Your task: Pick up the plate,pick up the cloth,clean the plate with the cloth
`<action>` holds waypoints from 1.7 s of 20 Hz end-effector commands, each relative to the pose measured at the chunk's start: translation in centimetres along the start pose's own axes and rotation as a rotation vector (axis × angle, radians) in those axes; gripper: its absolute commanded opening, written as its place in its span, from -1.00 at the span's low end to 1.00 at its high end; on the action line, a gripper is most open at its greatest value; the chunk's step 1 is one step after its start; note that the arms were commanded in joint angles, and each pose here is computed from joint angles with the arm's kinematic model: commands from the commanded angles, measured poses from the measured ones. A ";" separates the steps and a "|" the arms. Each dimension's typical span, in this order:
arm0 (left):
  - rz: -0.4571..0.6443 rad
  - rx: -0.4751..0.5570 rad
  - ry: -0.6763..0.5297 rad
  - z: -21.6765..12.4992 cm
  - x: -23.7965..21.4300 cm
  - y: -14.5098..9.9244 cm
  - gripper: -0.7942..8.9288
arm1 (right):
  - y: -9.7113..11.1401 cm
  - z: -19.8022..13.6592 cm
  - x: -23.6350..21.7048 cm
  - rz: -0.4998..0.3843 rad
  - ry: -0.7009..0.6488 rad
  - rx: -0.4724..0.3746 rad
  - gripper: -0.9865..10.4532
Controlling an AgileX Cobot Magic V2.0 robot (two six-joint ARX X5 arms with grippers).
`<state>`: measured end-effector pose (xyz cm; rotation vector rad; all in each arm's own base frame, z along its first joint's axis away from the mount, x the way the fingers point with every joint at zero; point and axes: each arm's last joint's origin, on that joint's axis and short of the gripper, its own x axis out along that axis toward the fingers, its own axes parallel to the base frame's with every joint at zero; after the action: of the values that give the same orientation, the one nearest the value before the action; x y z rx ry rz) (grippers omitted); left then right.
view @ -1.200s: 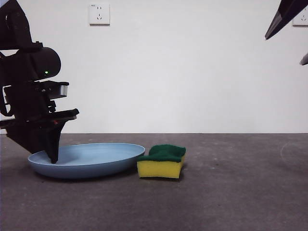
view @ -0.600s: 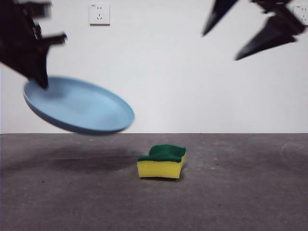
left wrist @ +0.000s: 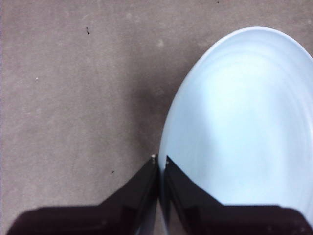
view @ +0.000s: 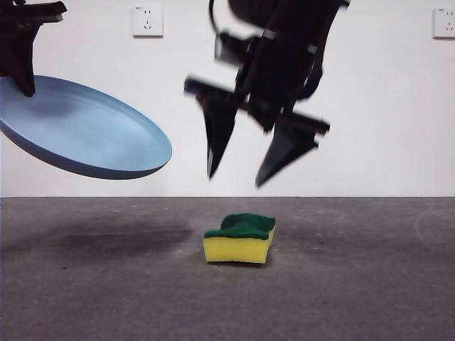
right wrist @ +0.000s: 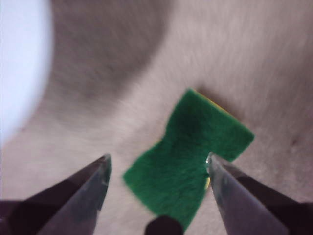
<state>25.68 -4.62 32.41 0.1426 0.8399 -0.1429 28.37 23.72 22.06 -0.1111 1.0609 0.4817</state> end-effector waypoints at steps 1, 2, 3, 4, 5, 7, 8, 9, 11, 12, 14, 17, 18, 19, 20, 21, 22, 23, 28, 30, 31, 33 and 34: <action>-0.001 0.012 0.001 -0.2 0.2 0.0 -0.85 | -0.3 -0.3 1.9 -0.061 0.032 0.023 -0.24; -0.002 0.012 0.001 -0.2 0.2 0.0 -0.85 | -0.3 -0.4 2.5 -0.069 0.045 0.023 -0.24; -0.002 0.012 0.001 -0.2 0.2 0.0 -0.85 | -0.4 -0.5 3.0 -0.073 0.056 0.024 -0.24; -0.003 0.012 0.001 -0.2 0.2 0.0 -0.85 | -0.4 -0.6 3.4 -0.075 0.061 0.029 -0.24; -0.003 0.012 0.001 -0.1 0.2 0.0 -0.85 | -0.4 -0.6 3.7 -0.074 0.060 0.033 -0.24; -0.005 0.012 0.001 -0.2 0.2 0.0 -0.85 | -0.4 -0.5 3.9 -0.070 0.044 0.039 -0.28; -0.005 0.012 0.002 -0.2 0.2 0.0 -0.85 | -0.3 -0.4 4.2 -0.064 0.038 0.039 -0.38; -0.005 0.012 0.002 -0.2 0.2 0.0 -0.85 | -0.4 -0.5 4.4 -0.065 0.041 0.039 -0.39; -0.008 0.012 0.003 -0.2 0.2 0.0 -0.85 | -0.5 -0.8 5.2 -0.072 0.065 0.038 -0.39; -0.009 0.012 0.002 -0.2 0.2 0.0 -0.85 | -0.5 -0.9 5.6 -0.076 0.077 0.037 -0.39; -0.009 0.012 0.004 -0.2 0.2 0.0 -0.85 | -0.5 -1.0 5.9 -0.077 0.086 0.037 -0.39; -0.009 0.012 0.005 -0.2 0.2 0.0 -0.85 | -0.5 -1.1 6.1 -0.059 0.097 0.038 -0.39; -0.009 0.012 0.005 -0.2 0.2 0.0 -0.85 | -0.5 -1.2 6.1 -0.057 0.099 0.038 -0.39; -0.009 0.012 0.005 -0.2 0.2 0.0 -0.85 | -0.5 -1.2 6.1 -0.058 0.101 0.038 -0.39; -0.009 0.012 0.005 -0.2 0.2 0.0 -0.85 | -0.5 -1.2 6.3 -0.059 0.105 0.038 -0.39; -0.009 0.012 0.005 -0.2 0.2 0.0 -0.85 | -0.5 -1.4 6.6 -0.062 0.114 0.038 -0.39; -0.009 0.012 0.006 -0.2 0.2 0.0 -0.85 | -0.6 -1.6 7.1 -0.066 0.129 0.038 -0.39; -0.009 0.012 0.006 -0.2 0.2 0.0 -0.85 | -0.7 -1.8 7.6 -0.071 0.148 0.039 -0.39; -0.009 0.012 0.006 -0.2 0.2 0.0 -0.85 | -0.7 -2.3 8.2 -0.082 0.179 0.034 -0.85; -0.009 0.012 0.006 -0.2 0.2 0.0 -0.85 | -0.7 -2.3 8.2 -0.086 0.181 0.023 -0.85; -0.009 0.012 0.004 -0.2 0.2 0.0 -0.85 | -0.7 -2.2 8.1 -0.084 0.179 0.014 -0.85; -0.008 0.011 -0.001 -0.1 0.2 0.0 -0.85 | -0.6 -1.9 7.2 -0.077 0.158 0.011 -0.85; -0.008 0.011 -0.003 -0.1 0.3 0.0 -0.85 | -0.5 -1.5 6.3 -0.069 0.132 0.012 -0.85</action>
<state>25.69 -4.64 32.42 0.1462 0.8385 -0.1518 30.46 24.98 16.44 -0.1556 1.1432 0.3955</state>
